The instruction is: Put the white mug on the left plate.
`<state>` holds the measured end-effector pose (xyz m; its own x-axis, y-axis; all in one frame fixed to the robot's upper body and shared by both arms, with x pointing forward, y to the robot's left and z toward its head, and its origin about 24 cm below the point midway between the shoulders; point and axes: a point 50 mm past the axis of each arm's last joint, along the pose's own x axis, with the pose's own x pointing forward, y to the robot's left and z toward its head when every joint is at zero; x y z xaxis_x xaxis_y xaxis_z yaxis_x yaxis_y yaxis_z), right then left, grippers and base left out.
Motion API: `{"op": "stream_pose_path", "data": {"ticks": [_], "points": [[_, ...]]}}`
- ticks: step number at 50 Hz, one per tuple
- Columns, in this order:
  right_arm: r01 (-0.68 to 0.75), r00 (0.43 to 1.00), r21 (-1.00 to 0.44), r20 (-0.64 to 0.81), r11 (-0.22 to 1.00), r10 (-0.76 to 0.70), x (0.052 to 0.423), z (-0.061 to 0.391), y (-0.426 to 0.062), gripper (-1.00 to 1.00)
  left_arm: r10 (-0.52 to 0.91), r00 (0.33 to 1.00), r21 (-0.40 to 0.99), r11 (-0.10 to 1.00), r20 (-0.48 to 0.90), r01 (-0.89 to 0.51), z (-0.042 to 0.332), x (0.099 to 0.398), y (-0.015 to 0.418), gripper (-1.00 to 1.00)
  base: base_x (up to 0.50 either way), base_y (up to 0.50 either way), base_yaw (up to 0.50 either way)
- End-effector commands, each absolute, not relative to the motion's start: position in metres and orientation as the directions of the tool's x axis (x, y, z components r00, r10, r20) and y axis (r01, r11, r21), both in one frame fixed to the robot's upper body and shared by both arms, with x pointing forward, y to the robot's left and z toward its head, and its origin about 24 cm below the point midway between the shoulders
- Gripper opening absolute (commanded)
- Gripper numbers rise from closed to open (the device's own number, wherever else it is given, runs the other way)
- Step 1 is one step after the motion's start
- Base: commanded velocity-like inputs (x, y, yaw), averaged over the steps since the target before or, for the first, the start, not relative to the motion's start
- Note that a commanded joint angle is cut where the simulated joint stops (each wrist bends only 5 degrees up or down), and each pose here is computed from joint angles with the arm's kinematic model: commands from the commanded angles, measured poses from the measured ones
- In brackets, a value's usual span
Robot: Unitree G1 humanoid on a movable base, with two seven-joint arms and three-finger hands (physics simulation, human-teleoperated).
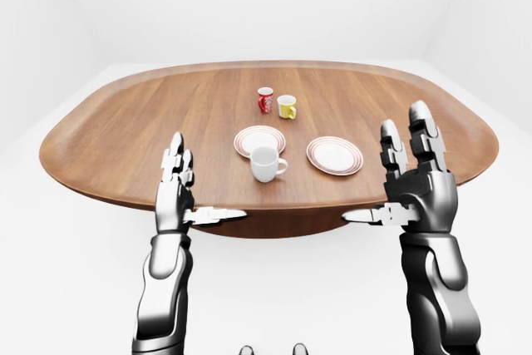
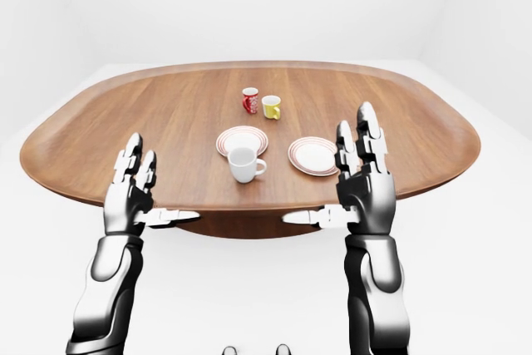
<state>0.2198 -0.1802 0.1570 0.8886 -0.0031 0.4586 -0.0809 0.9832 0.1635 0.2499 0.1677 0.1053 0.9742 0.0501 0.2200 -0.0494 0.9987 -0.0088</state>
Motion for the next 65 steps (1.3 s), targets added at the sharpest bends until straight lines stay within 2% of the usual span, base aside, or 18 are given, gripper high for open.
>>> {"op": "stream_pose_path", "data": {"ticks": [1, 20, 30, 65], "points": [[-0.096, 0.883, 0.153, 0.47, 0.984, 0.013, 0.2187, 0.1592, -0.1789, 1.0, 0.055, 0.972, -0.008, 0.998, 0.228, -0.055, 0.1074, 0.2498, 0.1699, 0.99, 0.0, 0.5, 0.0], [-0.095, 0.89, 0.138, 0.456, 0.986, 0.022, 0.2196, 0.1562, -0.1768, 1.0, 0.053, 0.973, -0.003, 0.999, 0.225, -0.054, 0.1065, 0.2493, 0.1702, 0.98, -0.01, 0.5, 0.0], [-0.118, 0.875, 0.177, 0.485, 0.977, 0.018, 0.2155, 0.1615, -0.1784, 1.0, 0.051, 0.973, -0.002, 0.999, 0.225, -0.051, 0.1064, 0.2491, 0.1699, 0.98, -0.01, 0.02, 0.0], [-0.139, 0.866, 0.156, 0.499, 0.978, 0.044, 0.2128, 0.1649, -0.1747, 1.0, 0.049, 0.973, -0.003, 0.999, 0.227, -0.05, 0.1068, 0.2481, 0.1695, 0.98, 0.49, 0.0, 0.0]]}}
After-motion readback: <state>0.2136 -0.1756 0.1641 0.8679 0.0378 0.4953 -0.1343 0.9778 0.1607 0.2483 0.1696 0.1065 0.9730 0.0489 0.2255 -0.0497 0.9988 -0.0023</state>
